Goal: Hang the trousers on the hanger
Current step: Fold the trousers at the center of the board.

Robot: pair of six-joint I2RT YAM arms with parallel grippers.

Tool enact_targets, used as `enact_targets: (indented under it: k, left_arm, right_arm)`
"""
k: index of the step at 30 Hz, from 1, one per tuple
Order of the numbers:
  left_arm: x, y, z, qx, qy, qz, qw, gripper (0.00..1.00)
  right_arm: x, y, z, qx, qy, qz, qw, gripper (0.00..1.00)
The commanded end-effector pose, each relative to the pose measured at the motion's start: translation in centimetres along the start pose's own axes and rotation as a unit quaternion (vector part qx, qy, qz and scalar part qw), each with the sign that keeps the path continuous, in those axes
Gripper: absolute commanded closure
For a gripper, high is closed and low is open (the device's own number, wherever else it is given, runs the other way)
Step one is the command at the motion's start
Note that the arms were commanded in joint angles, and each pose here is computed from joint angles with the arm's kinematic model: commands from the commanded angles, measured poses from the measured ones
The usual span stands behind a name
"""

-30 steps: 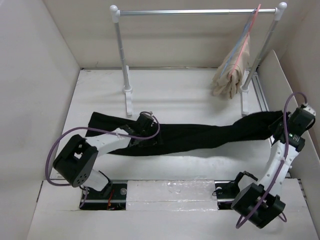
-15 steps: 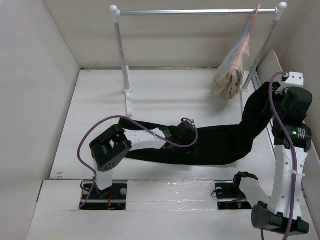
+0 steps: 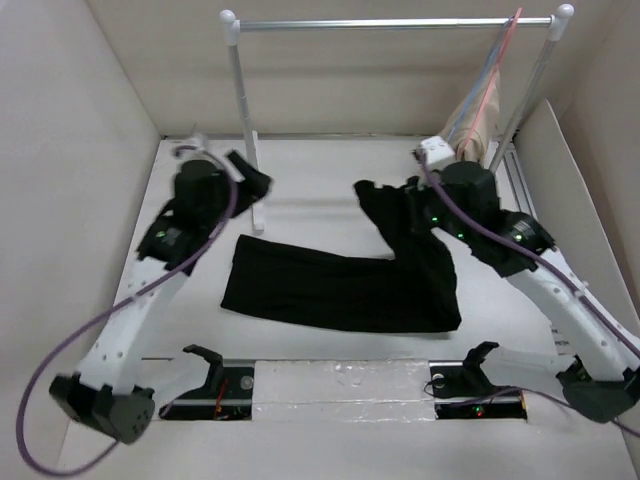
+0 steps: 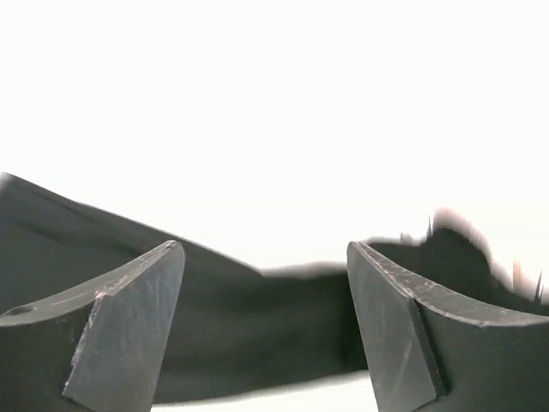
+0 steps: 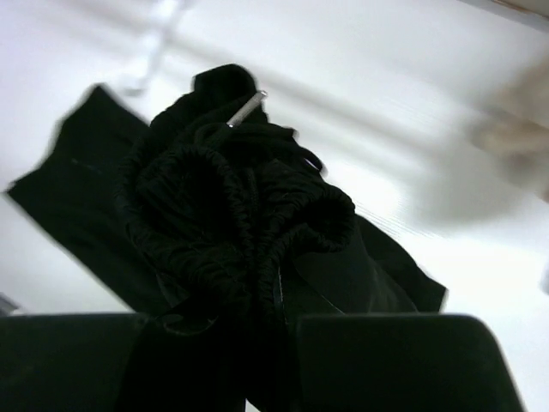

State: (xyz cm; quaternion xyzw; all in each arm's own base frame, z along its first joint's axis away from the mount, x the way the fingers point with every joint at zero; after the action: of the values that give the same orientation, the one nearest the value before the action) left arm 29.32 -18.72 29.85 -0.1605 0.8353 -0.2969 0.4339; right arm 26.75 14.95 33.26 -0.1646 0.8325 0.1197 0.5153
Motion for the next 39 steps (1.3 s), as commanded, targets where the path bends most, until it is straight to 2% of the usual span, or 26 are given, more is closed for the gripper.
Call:
enact_targets:
  k: [1, 4, 8, 9, 10, 11, 12, 13, 14, 15, 16, 19, 22, 23, 25, 26, 27, 28, 29, 30, 31, 33, 34, 36, 37, 39]
  left_arm:
    - [-4.1, 7.2, -2.4, -0.081, -0.043, -0.009, 0.996, 0.27]
    - [-7.6, 11.8, -3.6, -0.111, -0.074, -0.035, 0.99, 0.27]
    - [-9.5, 13.6, -3.6, -0.133, -0.089, -0.034, 0.987, 0.27]
    - [-9.8, 13.9, -3.5, -0.142, -0.093, -0.034, 0.985, 0.27]
    - [-10.1, 13.8, -3.7, -0.146, -0.098, -0.034, 0.984, 0.27]
    - [-10.6, 13.7, -3.9, -0.148, -0.106, -0.031, 0.983, 0.26]
    - [-11.0, 14.2, -4.1, -0.164, -0.117, -0.03, 0.979, 0.26]
    - [-11.3, 14.3, -4.3, -0.172, -0.123, -0.031, 0.977, 0.25]
    - [-11.7, 14.4, -4.5, -0.179, -0.13, -0.03, 0.975, 0.25]
    - [-11.9, 15.1, -4.6, -0.198, -0.138, -0.029, 0.97, 0.24]
    - [-11.8, 15.3, -4.6, -0.203, -0.136, -0.029, 0.969, 0.25]
    - [-10.4, 16.9, -4.1, -0.229, -0.113, -0.03, 0.966, 0.24]
    - [-7.4, 19.3, -2.9, -0.249, -0.073, -0.031, 0.965, 0.24]
    - [-5.5, 20.6, -2.4, -0.259, -0.046, -0.03, 0.964, 0.24]
    - [-3.2, 20.3, -1.1, -0.225, -0.005, -0.022, 0.974, 0.27]
    - [-1.5, 20.5, -0.6, -0.222, 0.018, -0.02, 0.975, 0.28]
    - [0.0, 18.9, 0.0, -0.197, 0.033, 0.003, 0.98, 0.29]
    - [0.9, 18.1, 0.4, -0.185, 0.043, 0.012, 0.982, 0.29]
    - [2.3, 17.3, 0.7, -0.17, 0.058, 0.021, 0.984, 0.3]
    - [3.1, 16.4, 1.3, -0.157, 0.066, 0.028, 0.985, 0.31]
    - [5.2, 14.8, 1.8, -0.136, 0.094, 0.052, 0.985, 0.32]
    - [7.7, 14.2, 3.0, -0.133, 0.131, 0.071, 0.98, 0.37]
    - [9.7, 13.5, 3.7, -0.121, 0.162, 0.083, 0.976, 0.39]
    - [11.4, 13.2, 4.5, -0.108, 0.188, 0.089, 0.972, 0.4]
    - [11.8, 13.4, 4.9, -0.108, 0.193, 0.084, 0.972, 0.4]
    - [13.1, 14.9, 5.9, -0.12, 0.202, 0.082, 0.968, 0.4]
  right_arm:
    - [-5.3, 5.5, -0.1, -0.032, -0.086, 0.029, 0.995, 1.0]
    - [-4.9, 10.7, 3.3, -0.072, -0.064, 0.024, 0.995, 1.0]
    - [-2.8, 20.3, 7.1, -0.135, -0.032, -0.005, 0.99, 1.0]
    - [-1.4, 22.8, 9.3, -0.145, -0.011, -0.019, 0.989, 0.97]
    - [-0.3, 25.0, 9.8, -0.172, 0.006, -0.028, 0.985, 0.89]
    - [0.8, 26.9, 10.5, -0.187, 0.018, -0.035, 0.982, 0.62]
    - [1.3, 29.9, 10.3, -0.217, 0.015, -0.042, 0.975, 0.49]
    - [4.7, 33.0, 11.5, -0.266, 0.06, -0.061, 0.96, 0.37]
    - [6.1, 34.8, 11.6, -0.298, 0.079, -0.073, 0.948, 0.23]
    - [7.9, 35.9, 11.3, -0.313, 0.108, -0.087, 0.94, 0.18]
    - [8.5, 36.7, 11.8, -0.312, 0.122, -0.095, 0.937, 0.05]
    - [7.4, 35.0, 10.3, -0.3, 0.116, -0.117, 0.94, 0.0]
    - [5.3, 31.2, 9.8, -0.284, 0.08, -0.089, 0.951, 0.0]
    - [5.5, 28.9, 8.5, -0.278, 0.075, -0.083, 0.954, 0.04]
    - [5.5, 26.0, 7.8, -0.263, 0.067, -0.071, 0.96, 0.17]
    - [6.4, 23.2, 7.1, -0.243, 0.069, -0.066, 0.965, 0.41]
    - [7.2, 21.7, 6.9, -0.232, 0.073, -0.064, 0.968, 0.57]
    - [7.9, 20.1, 6.7, -0.215, 0.079, -0.063, 0.971, 0.83]
    - [8.9, 17.9, 7.0, -0.192, 0.091, -0.053, 0.976, 0.94]
    - [11.4, 15.6, 6.5, -0.175, 0.114, -0.053, 0.976, 1.0]
    - [12.6, 14.2, 6.4, -0.161, 0.126, -0.048, 0.978, 1.0]
    - [16.2, 10.0, 6.6, -0.122, 0.165, -0.028, 0.978, 1.0]
    - [16.2, 7.9, 5.6, -0.113, 0.148, -0.008, 0.982, 1.0]
    - [15.8, 6.4, 5.6, -0.103, 0.139, -0.001, 0.985, 1.0]
    - [14.8, 6.5, 4.6, -0.128, 0.121, 0.006, 0.984, 1.0]
    - [13.0, 5.1, 4.0, -0.126, 0.105, -0.001, 0.986, 0.98]
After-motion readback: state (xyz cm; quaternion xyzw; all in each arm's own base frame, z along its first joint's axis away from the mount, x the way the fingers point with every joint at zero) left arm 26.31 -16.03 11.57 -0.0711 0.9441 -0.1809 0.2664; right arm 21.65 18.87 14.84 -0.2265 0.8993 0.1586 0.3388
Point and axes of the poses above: each gripper's point midway between its finger pads, its own z axis out along the fingers, its own y axis along the line the jaws close on, x = y × z, the point moved 1 cm from there along -z, back along the fingers, and after that the axes turned 2 degrees about -z, right-handed, at the moved point
